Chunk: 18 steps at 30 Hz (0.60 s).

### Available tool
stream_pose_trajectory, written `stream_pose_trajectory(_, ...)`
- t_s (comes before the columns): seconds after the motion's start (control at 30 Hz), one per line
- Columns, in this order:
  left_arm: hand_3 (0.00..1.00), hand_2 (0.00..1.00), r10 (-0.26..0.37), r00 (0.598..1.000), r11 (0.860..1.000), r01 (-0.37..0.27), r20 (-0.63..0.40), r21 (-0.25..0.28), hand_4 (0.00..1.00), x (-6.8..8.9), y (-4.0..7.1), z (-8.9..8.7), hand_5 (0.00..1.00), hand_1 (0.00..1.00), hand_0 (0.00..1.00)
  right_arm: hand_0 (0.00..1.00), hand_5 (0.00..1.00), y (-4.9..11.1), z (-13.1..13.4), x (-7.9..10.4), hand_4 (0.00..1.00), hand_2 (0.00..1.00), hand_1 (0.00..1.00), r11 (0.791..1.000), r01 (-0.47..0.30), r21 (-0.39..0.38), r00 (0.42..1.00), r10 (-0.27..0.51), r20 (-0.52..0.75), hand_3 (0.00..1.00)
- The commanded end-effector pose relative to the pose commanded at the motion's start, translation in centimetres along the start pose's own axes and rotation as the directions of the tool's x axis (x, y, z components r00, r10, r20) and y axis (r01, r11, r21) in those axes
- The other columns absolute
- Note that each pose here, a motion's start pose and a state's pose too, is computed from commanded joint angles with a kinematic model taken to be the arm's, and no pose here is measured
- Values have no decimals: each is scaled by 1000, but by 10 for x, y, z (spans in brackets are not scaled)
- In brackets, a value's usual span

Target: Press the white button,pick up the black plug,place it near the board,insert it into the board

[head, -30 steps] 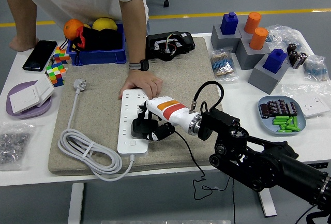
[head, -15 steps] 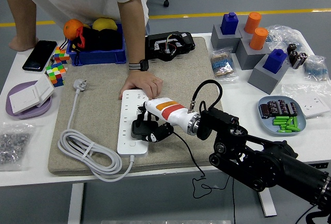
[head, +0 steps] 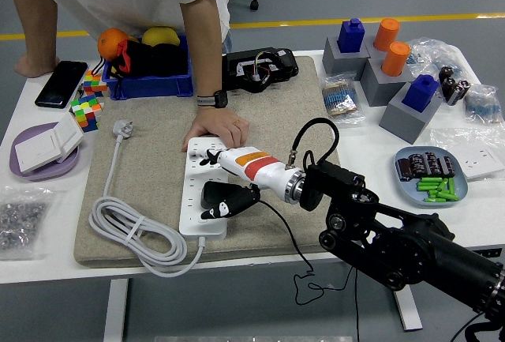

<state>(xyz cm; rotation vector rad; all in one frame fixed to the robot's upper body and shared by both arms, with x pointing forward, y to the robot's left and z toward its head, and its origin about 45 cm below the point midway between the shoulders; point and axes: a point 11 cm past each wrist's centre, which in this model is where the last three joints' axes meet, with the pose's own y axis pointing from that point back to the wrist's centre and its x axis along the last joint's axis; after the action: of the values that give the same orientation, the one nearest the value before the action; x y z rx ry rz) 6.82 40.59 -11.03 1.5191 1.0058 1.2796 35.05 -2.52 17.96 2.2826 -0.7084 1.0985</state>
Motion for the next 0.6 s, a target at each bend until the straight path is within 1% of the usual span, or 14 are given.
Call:
stream_pose_trajectory(0.07,667,625,0,1000,1000,0,0,0,495,0,0,0,91,639,649,740,474,0,-3,4,998,825,830,1000,-11,8,1000,11,6,917)
stream_pose_trajectory(0.23,667,625,0,1000,1000,0,-3,-1,495,0,0,1,91,639,649,740,474,1,-14,16,998,825,830,998,-47,44,999,45,27,917)
stream_pose_trajectory(0.3,666,626,0,1000,1000,0,-5,-2,493,0,0,1,90,639,649,739,457,1,-19,19,998,815,815,997,-57,58,998,55,36,899)
stream_pose_trajectory(0.43,666,626,-4,1000,1000,4,-12,-6,493,-2,0,3,90,639,649,739,457,7,-35,29,998,815,815,988,-108,113,991,99,87,899)
stream_pose_trajectory(0.5,666,624,-5,1000,1000,5,-13,-8,491,-2,1,4,89,638,649,738,454,10,-39,34,998,806,807,981,-138,133,985,123,119,880)
stream_pose_trajectory(0.6,666,624,-8,1000,1000,8,-13,-11,491,-3,1,5,89,638,649,738,454,19,-46,44,998,806,807,965,-202,167,964,166,207,880)
